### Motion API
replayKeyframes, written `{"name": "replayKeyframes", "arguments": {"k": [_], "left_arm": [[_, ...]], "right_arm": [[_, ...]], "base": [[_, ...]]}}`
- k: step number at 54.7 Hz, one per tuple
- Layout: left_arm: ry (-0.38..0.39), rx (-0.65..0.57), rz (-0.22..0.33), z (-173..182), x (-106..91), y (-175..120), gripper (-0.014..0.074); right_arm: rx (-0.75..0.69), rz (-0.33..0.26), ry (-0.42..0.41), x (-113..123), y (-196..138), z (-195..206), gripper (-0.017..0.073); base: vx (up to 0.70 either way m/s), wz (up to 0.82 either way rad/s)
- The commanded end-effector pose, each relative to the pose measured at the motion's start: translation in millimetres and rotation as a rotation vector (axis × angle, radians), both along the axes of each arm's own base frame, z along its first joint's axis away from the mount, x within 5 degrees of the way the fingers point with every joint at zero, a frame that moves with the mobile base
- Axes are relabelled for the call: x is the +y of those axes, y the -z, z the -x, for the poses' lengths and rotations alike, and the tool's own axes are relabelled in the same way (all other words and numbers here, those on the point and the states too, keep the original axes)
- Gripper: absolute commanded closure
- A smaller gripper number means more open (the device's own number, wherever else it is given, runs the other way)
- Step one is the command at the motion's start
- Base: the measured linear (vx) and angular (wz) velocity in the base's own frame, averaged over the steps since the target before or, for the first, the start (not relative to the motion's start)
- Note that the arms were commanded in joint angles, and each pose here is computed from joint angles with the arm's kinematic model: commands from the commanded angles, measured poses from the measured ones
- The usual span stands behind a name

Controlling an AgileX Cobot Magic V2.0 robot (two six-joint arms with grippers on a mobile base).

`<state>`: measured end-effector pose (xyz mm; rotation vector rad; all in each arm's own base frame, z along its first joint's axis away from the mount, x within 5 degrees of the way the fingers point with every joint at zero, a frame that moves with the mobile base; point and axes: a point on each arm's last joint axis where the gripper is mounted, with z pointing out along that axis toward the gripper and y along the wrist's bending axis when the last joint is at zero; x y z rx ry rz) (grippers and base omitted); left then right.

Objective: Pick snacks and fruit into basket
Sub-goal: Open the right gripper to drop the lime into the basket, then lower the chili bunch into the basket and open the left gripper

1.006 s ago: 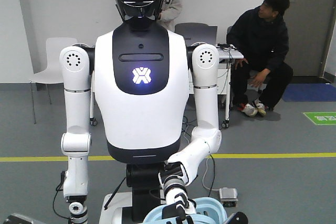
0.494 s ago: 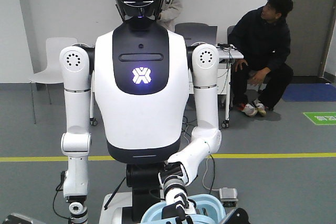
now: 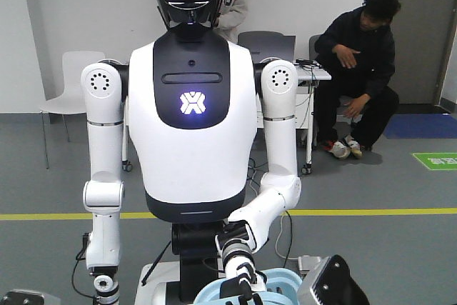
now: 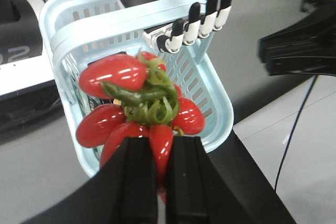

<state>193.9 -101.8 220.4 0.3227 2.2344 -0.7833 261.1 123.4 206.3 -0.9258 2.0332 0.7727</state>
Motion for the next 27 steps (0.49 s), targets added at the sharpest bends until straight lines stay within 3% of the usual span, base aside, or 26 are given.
{"name": "replayKeyframes", "arguments": {"k": [1,13,22,27], "left_arm": [[-0.028,-0.004,0.075,-6.6,-4.3,-10.3,0.0591],[-0.041,-0.007,0.097,-17.2,-7.6,-4.4,0.0591],[-0.03,-0.057,0.164,-32.5,-15.3,-12.3,0.0591],[-0.034,-0.051,0.161,-41.3,-17.7,-8.9,0.0591]], "right_arm": [[-0.074,-0.075,-0.019,1.9,-28.9,5.4,0.0575],[-0.127,-0.093,-0.011,0.2,-44.6,11.3,0.0573],[-0.127,-0.093,-0.011,0.2,-44.6,11.3,0.0572],[-0.127,-0.096,-0.01,0.2,-44.7,11.2,0.0572]], "base": [[0.0,0.0],[0.0,0.0],[0.0,0.0],[0.0,0.0]]}}
